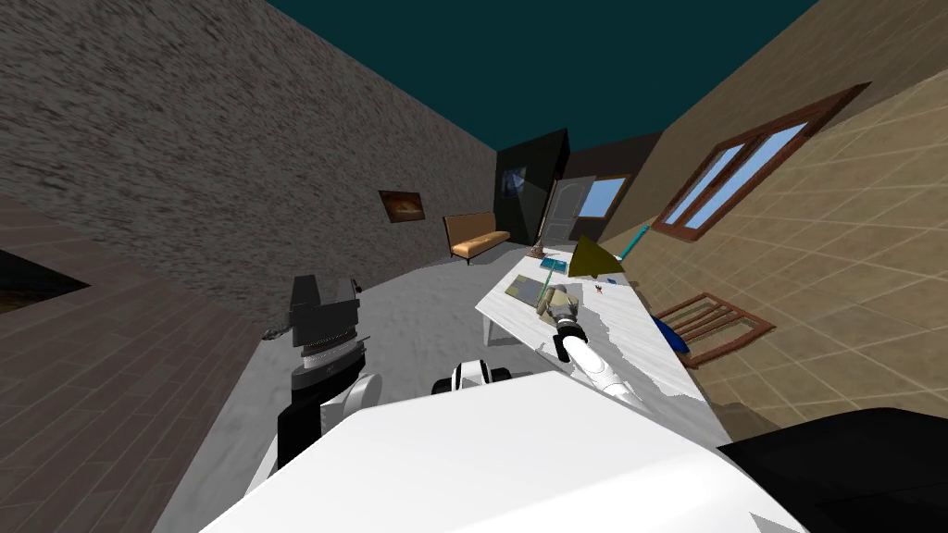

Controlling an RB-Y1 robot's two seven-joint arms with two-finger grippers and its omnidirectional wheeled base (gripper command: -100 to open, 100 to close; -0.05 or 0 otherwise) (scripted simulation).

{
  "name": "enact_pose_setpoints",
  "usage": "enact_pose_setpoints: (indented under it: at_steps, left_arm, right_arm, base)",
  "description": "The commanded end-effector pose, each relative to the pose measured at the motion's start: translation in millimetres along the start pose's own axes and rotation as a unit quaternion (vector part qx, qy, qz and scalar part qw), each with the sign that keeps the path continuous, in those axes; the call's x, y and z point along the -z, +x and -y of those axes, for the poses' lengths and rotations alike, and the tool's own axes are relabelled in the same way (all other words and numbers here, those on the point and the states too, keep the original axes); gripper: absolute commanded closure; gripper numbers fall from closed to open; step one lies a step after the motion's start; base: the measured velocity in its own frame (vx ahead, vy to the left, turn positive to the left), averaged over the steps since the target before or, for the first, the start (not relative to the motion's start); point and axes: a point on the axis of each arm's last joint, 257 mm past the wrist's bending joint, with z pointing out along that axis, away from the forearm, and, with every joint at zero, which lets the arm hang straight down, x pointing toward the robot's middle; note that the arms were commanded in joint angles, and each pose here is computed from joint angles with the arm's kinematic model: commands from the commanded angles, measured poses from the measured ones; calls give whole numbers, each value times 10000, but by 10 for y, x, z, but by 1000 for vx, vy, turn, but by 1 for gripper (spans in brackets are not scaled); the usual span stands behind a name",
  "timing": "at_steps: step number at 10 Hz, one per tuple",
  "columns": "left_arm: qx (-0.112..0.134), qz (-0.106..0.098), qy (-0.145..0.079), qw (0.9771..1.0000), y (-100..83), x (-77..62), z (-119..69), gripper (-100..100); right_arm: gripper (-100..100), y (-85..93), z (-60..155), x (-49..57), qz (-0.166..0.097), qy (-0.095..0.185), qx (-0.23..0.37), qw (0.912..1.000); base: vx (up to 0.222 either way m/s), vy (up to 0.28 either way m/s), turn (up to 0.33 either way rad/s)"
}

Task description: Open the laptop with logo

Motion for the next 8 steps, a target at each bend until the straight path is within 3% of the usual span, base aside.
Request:
enact_pose_setpoints:
  at_steps: [1,3,5,7,8]
  left_arm:
    - [0,0,0,10000,0,0,0,0]
    - [0,0,0,10000,0,0,0,0]
    - [0,0,0,10000,0,0,0,0]
    - [0,0,0,10000,0,0,0,0]
    - [0,0,0,10000,0,0,0,0]
  right_arm:
    - [-100,68,294,-69,45,329,685,9971]
    - [-100,86,381,-83,59,425,895,9951]
    - [-100,123,616,-113,99,682,1445,9871]
    - [-100,160,564,-74,73,618,1334,9891]
    - [100,158,562,-75,74,615,1330,9892]
  base:
    - [112,45,100]
    - [91,31,65]
    - [80,30,128]
    - [24,8,9]
    - [6,2,7]
